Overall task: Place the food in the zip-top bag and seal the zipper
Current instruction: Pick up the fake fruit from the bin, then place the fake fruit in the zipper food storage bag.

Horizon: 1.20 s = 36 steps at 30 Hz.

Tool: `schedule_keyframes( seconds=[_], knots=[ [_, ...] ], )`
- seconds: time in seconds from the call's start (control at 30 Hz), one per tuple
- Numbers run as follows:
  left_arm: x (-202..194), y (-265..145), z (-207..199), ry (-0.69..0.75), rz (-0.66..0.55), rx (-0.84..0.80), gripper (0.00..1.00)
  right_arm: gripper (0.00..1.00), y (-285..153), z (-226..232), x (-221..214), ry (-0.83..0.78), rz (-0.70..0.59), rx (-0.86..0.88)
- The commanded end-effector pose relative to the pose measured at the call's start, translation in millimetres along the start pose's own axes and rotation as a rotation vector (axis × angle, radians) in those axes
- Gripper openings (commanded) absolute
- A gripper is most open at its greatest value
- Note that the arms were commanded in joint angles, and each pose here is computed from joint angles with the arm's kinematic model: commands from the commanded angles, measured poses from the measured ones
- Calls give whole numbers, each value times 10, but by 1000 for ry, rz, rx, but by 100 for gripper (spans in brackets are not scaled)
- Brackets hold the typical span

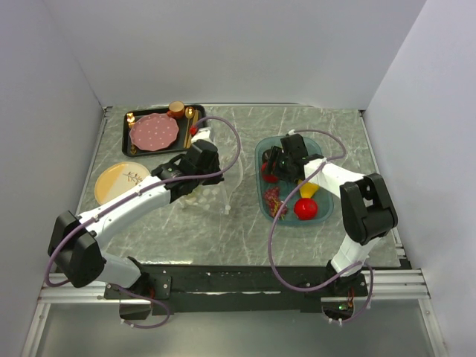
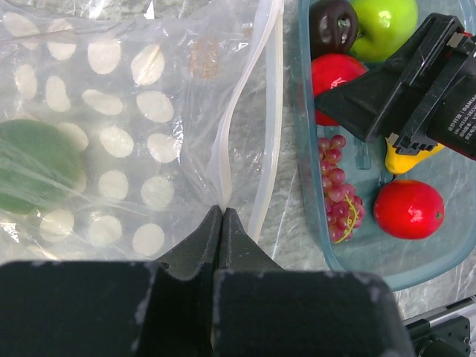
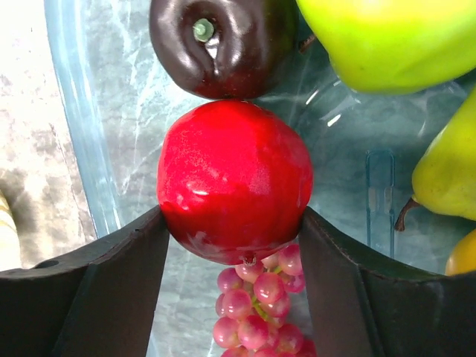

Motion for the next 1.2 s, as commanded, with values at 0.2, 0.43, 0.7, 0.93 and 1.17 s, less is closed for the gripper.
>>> schedule_keyframes(
  seconds=[0.2, 0.43, 0.7, 0.93, 1.17],
  knots=[
    [77, 1, -65, 0, -20, -31, 1, 50, -411, 97, 165, -3, -137, 94],
    [121, 14, -68, 6, -40, -10, 1, 49, -772, 146, 18, 37, -139, 197],
    [123, 31, -77, 11, -37, -19, 1, 52, -1182, 675, -211, -2, -122, 481],
    [99, 37, -92, 5, -30, -41, 1, 52, -1043, 991, -324, -49, -27, 542],
    [107, -16, -101, -10, -42, -76, 1, 54, -907, 1097, -441, -92, 50, 591]
  ],
)
Point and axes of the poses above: each gripper's point midway between its finger pads, its own y axis out along the fingers, its own z axis along the line the jaws close on, x = y × z, the point moved 10 cm from there along -y, back along the fingers, and after that the axes turned 5 degrees about y, right-handed, at the moved point
